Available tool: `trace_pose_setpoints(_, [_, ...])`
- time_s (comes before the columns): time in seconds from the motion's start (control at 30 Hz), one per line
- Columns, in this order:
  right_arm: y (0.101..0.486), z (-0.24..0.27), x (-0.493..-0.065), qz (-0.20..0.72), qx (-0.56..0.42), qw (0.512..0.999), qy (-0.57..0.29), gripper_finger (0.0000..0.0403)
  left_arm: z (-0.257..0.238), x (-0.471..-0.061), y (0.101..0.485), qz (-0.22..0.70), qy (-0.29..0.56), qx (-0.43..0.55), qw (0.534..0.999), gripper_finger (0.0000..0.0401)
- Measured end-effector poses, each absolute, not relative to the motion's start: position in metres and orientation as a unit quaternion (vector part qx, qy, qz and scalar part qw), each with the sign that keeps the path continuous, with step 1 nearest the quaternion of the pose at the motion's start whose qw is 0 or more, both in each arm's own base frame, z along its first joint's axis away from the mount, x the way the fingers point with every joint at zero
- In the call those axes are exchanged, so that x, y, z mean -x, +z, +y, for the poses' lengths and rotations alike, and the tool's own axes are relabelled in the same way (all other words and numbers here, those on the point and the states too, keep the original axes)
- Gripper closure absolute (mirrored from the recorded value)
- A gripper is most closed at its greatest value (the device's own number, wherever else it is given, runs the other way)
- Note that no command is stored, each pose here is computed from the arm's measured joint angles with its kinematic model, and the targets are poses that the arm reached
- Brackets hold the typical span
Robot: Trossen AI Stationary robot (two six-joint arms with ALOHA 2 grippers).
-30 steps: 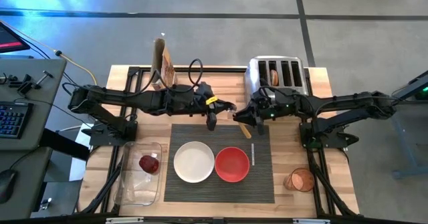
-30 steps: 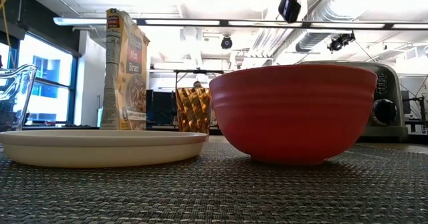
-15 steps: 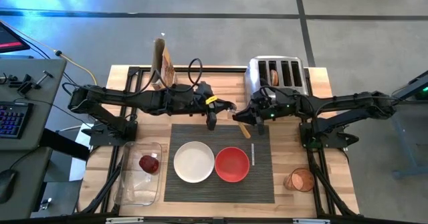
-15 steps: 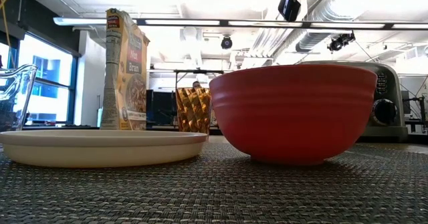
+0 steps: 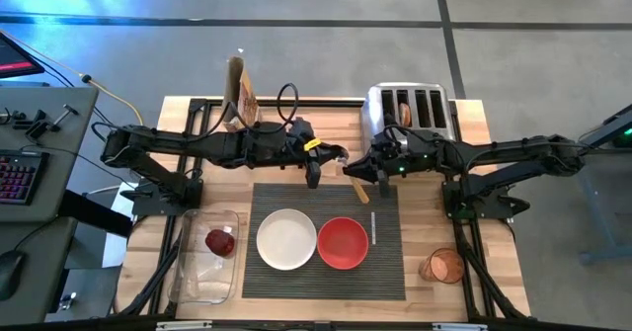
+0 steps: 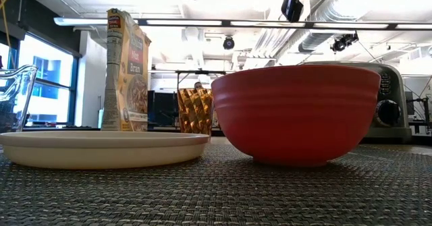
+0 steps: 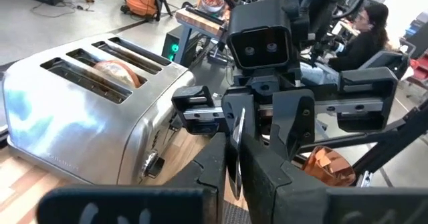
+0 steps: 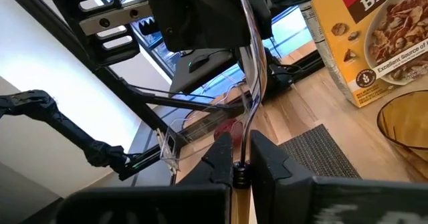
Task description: Arrange a breakfast setting
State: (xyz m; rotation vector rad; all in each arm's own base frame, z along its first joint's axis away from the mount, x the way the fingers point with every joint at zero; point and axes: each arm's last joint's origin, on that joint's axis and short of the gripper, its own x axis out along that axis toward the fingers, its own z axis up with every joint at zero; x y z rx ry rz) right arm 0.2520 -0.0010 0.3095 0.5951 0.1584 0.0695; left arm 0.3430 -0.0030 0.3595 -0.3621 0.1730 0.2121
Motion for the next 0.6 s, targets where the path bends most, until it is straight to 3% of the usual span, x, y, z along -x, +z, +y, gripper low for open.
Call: trace_pose_setpoints(0.6, [0.3083,-0.0014,-0.2512,0.084,-0.302,0.949,0.024,0.0403,-0.0033,-0.3435,0.3620,0.074,0.099,0.175,0.977,0.0307])
